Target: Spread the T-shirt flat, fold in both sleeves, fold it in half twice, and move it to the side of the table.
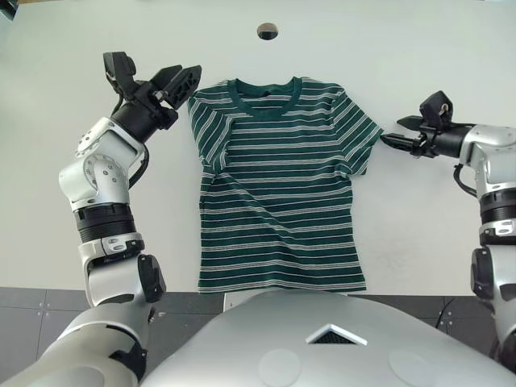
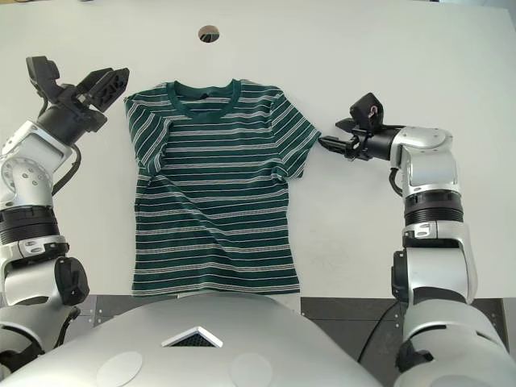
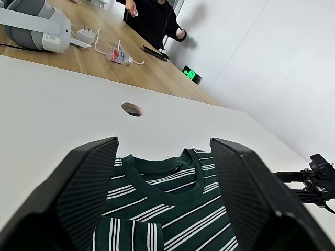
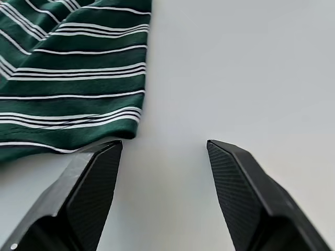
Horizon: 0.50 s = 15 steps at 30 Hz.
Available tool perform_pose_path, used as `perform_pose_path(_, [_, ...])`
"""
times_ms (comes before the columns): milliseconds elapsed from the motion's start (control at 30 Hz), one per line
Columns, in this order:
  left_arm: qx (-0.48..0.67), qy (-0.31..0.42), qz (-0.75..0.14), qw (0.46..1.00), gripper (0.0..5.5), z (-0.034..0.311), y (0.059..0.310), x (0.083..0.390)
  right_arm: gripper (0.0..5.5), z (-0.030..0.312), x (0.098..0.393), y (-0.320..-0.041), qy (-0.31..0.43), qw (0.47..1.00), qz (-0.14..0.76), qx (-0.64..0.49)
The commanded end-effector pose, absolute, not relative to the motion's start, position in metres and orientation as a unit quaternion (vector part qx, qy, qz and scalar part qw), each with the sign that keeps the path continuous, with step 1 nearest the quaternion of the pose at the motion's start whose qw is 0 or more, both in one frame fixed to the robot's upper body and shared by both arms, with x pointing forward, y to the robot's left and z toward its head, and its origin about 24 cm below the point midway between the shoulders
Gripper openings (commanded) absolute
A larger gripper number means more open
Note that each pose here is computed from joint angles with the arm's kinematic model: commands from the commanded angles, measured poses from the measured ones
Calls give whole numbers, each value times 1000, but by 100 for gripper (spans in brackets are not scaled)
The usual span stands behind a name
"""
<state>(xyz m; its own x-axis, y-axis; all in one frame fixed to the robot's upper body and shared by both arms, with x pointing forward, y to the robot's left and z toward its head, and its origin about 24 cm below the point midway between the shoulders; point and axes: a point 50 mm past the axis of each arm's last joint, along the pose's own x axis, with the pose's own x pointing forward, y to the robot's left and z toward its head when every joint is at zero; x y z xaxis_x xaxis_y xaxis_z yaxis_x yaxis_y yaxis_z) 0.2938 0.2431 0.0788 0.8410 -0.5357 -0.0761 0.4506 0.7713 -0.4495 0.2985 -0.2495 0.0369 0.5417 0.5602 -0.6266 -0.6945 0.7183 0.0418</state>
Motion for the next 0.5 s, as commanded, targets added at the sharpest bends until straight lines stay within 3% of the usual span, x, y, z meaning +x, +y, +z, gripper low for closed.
perform_pose_path(33, [-202,99,-257,940,328,83,245,297,300,14,281,-241,370,849,371,-66])
perform_pose_path(367, [-206,101,-260,938,328,79,239,297,300,11,288,-220,361,856,369,-28])
perform_pose_path(500, [-205,99,-263,938,328,81,236,297,234,8,286,-219,366,854,370,-27])
